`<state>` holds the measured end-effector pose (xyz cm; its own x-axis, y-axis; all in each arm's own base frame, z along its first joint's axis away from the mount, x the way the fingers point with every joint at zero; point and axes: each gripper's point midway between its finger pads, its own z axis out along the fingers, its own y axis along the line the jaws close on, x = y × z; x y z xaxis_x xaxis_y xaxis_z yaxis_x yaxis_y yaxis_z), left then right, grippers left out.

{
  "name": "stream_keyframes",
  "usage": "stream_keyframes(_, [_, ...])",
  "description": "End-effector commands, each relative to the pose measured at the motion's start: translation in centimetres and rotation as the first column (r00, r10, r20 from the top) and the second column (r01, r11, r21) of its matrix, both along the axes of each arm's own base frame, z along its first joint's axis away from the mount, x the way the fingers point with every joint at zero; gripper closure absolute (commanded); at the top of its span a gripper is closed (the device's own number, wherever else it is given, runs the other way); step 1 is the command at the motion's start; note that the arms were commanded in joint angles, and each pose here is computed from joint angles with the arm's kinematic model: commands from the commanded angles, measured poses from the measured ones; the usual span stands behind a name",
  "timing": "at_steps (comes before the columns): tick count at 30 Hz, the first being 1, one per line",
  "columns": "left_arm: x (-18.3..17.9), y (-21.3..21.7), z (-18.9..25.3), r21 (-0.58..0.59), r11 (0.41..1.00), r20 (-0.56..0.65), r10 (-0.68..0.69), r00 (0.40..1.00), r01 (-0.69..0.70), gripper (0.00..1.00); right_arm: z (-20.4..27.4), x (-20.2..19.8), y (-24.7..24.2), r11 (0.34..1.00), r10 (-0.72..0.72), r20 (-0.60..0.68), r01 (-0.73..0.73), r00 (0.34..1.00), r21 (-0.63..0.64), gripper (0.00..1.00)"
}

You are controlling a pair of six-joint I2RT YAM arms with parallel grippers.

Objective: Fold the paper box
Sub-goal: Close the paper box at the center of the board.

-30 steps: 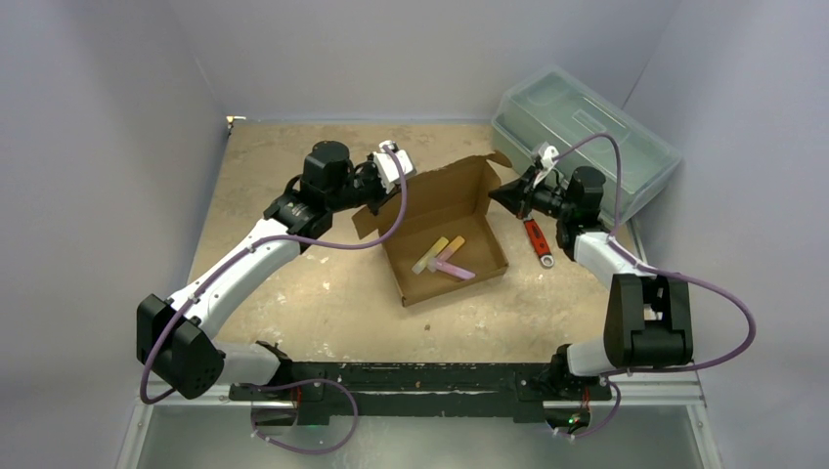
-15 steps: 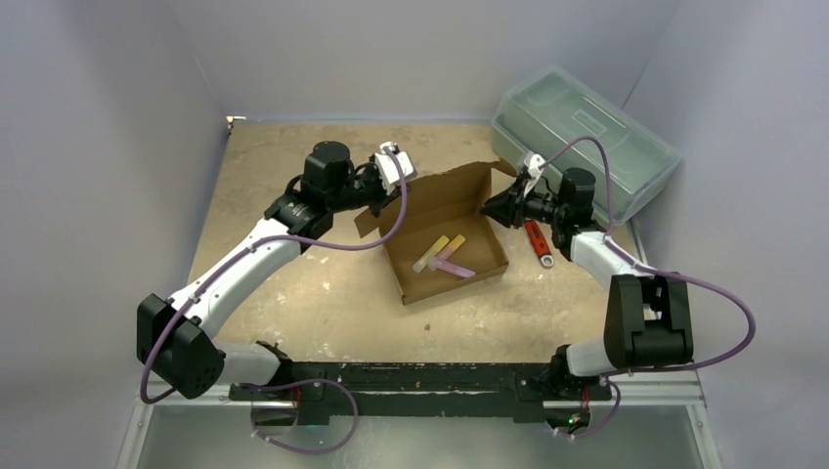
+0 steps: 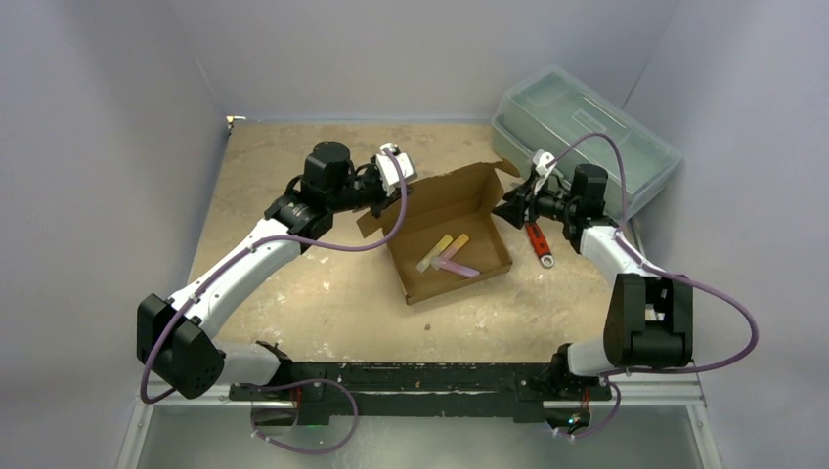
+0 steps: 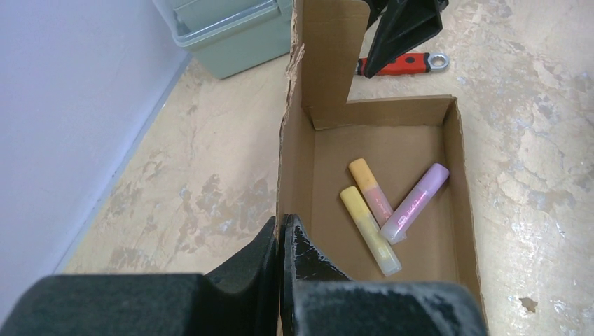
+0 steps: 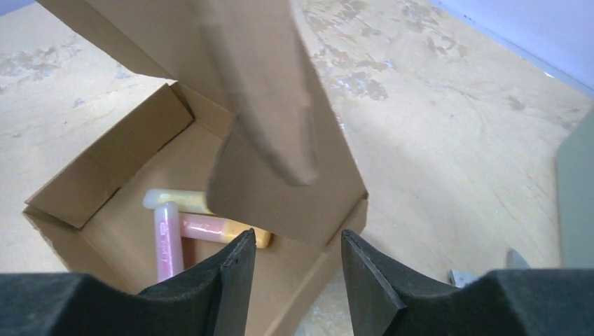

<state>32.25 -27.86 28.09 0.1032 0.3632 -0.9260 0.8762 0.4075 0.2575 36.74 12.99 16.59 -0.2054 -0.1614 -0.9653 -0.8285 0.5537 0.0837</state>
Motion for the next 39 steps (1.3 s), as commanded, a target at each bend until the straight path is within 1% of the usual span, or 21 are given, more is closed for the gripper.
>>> stream_keyframes(1, [-0.6, -1.0, 2.4, -0.058, 0.996, 0.066, -0.060, 0.996, 0.064, 1.00, 2.4, 0.7, -0.9, 1.000, -0.010, 0.082, 0.012, 0.997, -0.024, 0.46])
stream_keyframes(5, [-0.6, -1.1, 2.4, -0.058, 0.996, 0.067, -0.065, 0.996, 0.069, 1.00, 3.1, 0.3, -0.8, 1.000, 0.010, 0.100, -0.009, 0.995, -0.015, 0.36])
stream_keyframes(8, [-0.7, -1.1, 2.5, -0.058, 0.996, 0.067, -0.067, 0.995, 0.071, 1.00, 4.3, -0.6, -0.3, 0.999, 0.052, 0.131, -0.052, 0.990, -0.001, 0.29])
stream_keyframes(10, [-0.6, -1.1, 2.5, -0.060, 0.996, 0.066, -0.066, 0.996, 0.069, 1.00, 5.1, -1.0, 0.0, 0.997, 0.069, 0.153, -0.071, 0.986, 0.008, 0.28])
stream_keyframes(13, [-0.6, -1.2, 2.5, -0.064, 0.996, 0.059, -0.063, 0.996, 0.067, 1.00, 5.9, -0.8, -0.1, 0.999, 0.020, 0.159, -0.027, 0.987, 0.044, 0.31])
stream_keyframes(20, [0.0, -1.2, 2.6, -0.091, 0.995, 0.030, -0.029, 0.999, 0.032, 1.00, 7.1, 0.1, -0.3, 0.989, -0.122, 0.182, 0.105, 0.976, 0.101, 0.48])
stream_keyframes(24, [0.1, -1.3, 2.7, -0.103, 0.994, 0.015, -0.020, 1.000, 0.021, 1.00, 7.1, 0.5, -0.4, 0.984, -0.159, 0.179, 0.141, 0.971, 0.108, 0.62])
stream_keyframes(26, [0.3, -1.3, 2.8, -0.110, 0.994, 0.004, -0.015, 1.000, 0.015, 1.00, 7.0, 0.7, -0.6, 0.982, -0.174, 0.177, 0.156, 0.969, 0.107, 0.74])
stream_keyframes(28, [0.4, -1.4, 2.8, -0.118, 0.993, -0.006, -0.010, 1.000, 0.009, 1.00, 7.0, 0.7, 0.1, 0.983, -0.170, 0.175, 0.154, 0.970, 0.105, 0.89])
stream_keyframes(30, [0.5, -1.4, 3.1, -0.135, 0.991, -0.018, 0.003, 1.000, -0.005, 1.00, 7.0, 1.0, 0.0, 0.979, -0.195, 0.177, 0.179, 0.965, 0.101, 0.98])
stream_keyframes(31, [0.7, -1.4, 3.2, -0.145, 0.989, -0.026, 0.016, 1.000, -0.020, 1.00, 7.0, 1.1, -0.2, 0.976, -0.209, 0.180, 0.194, 0.961, 0.100, 1.00])
stream_keyframes(32, [0.8, -1.3, 3.4, -0.157, 0.987, -0.033, 0.029, 0.999, -0.034, 0.97, 7.0, 1.3, -0.4, 0.973, -0.225, 0.182, 0.210, 0.957, 0.098, 1.00])
stream_keyframes(33, [0.9, -1.2, 3.7, -0.171, 0.984, -0.042, 0.038, 0.998, -0.045, 0.92, 7.1, 1.4, -0.6, 0.969, -0.240, 0.185, 0.225, 0.953, 0.098, 1.00])
stream_keyframes(36, [1.0, -1.0, 4.9, -0.238, 0.968, -0.061, 0.066, 0.996, -0.079, 0.72, 7.1, 1.7, -1.0, 0.961, -0.273, 0.189, 0.258, 0.943, 0.097, 1.00])
stream_keyframes(38, [1.0, -0.7, 5.6, -0.287, 0.951, -0.094, 0.094, 0.991, -0.118, 0.58, 7.1, 1.8, -1.1, 0.958, -0.283, 0.191, 0.268, 0.940, 0.100, 1.00])
stream_keyframes(39, [1.0, -0.5, 5.9, -0.311, 0.940, -0.119, 0.111, 0.987, -0.143, 0.53, 7.0, 1.8, -1.2, 0.957, -0.287, 0.188, 0.273, 0.939, 0.099, 1.00])
